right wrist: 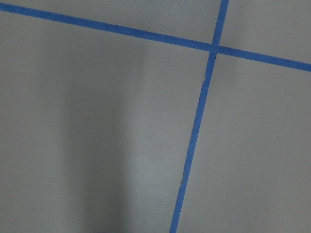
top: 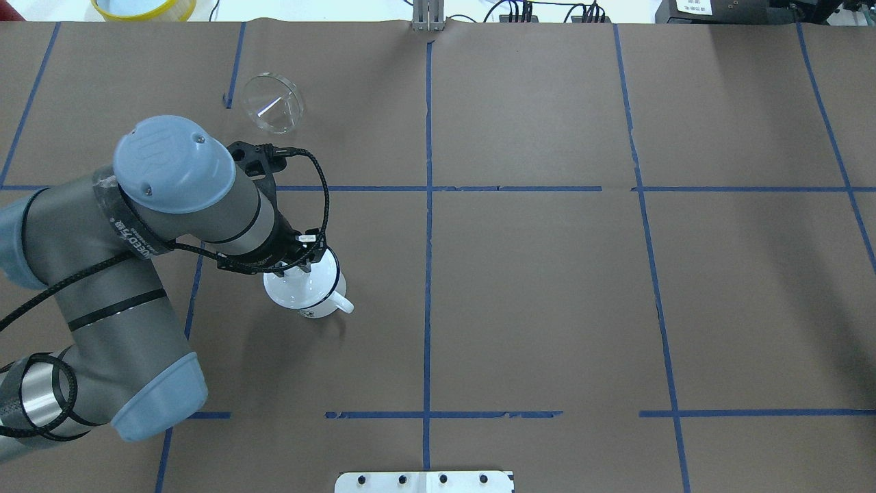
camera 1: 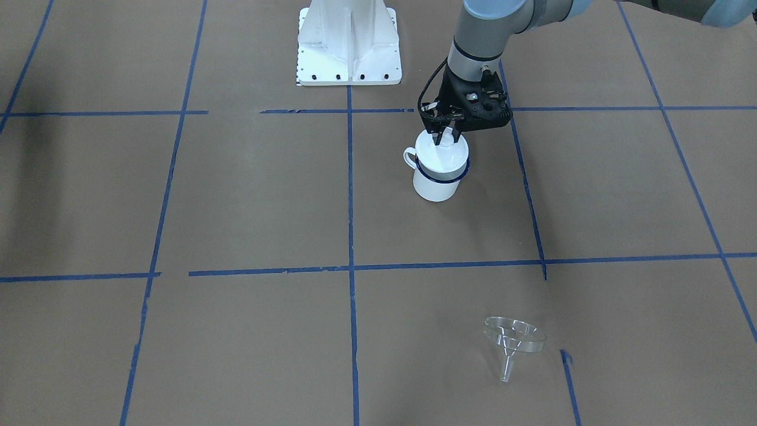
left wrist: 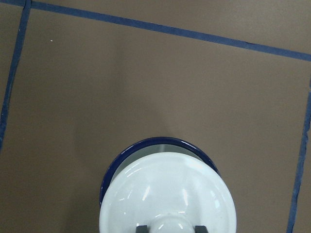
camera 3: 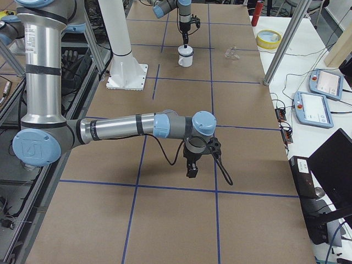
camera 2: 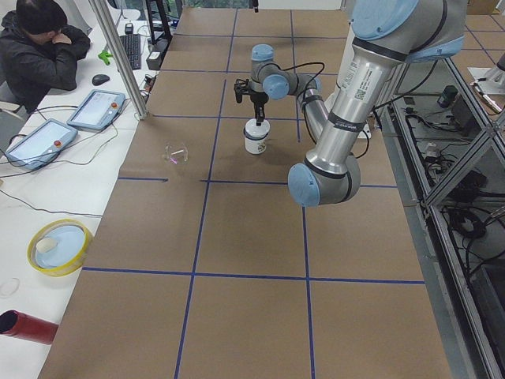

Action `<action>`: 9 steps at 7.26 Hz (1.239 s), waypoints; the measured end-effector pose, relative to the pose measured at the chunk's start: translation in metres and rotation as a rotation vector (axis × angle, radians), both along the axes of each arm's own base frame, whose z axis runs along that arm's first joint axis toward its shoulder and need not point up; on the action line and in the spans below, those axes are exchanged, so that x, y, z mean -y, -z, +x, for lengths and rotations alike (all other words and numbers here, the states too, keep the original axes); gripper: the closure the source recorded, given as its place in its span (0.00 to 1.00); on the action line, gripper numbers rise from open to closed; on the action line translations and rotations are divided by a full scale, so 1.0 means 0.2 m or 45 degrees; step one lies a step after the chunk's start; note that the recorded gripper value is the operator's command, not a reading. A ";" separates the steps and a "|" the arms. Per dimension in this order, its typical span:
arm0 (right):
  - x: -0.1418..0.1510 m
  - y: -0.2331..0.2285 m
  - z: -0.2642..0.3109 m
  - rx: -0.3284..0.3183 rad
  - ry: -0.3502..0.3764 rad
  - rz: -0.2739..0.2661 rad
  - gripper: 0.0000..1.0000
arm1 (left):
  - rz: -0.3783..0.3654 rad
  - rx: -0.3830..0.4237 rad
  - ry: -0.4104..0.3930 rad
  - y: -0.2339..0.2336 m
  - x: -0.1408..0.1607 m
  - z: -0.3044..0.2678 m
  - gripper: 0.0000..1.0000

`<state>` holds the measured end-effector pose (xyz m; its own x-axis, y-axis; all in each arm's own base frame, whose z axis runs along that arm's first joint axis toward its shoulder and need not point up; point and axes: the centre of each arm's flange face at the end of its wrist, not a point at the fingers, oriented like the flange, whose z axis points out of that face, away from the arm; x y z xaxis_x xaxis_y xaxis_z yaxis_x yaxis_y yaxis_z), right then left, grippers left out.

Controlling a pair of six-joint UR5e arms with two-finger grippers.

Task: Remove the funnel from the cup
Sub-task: 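Lower the white funnel into the mug and open the left gripper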

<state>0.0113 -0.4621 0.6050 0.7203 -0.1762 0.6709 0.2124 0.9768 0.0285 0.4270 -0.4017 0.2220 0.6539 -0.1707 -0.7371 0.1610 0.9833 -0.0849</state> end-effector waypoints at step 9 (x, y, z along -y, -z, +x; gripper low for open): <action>0.00 0.00 0.00 0.000 0.000 0.000 0.00 | -0.018 0.017 -0.001 -0.04 0.02 0.03 0.01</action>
<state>0.0113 -0.4621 0.6050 0.7202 -0.1762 0.6710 0.2124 0.9768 0.0285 0.4324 -0.4054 0.2290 0.6638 -0.1806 -0.7258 0.1615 0.9821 -0.0966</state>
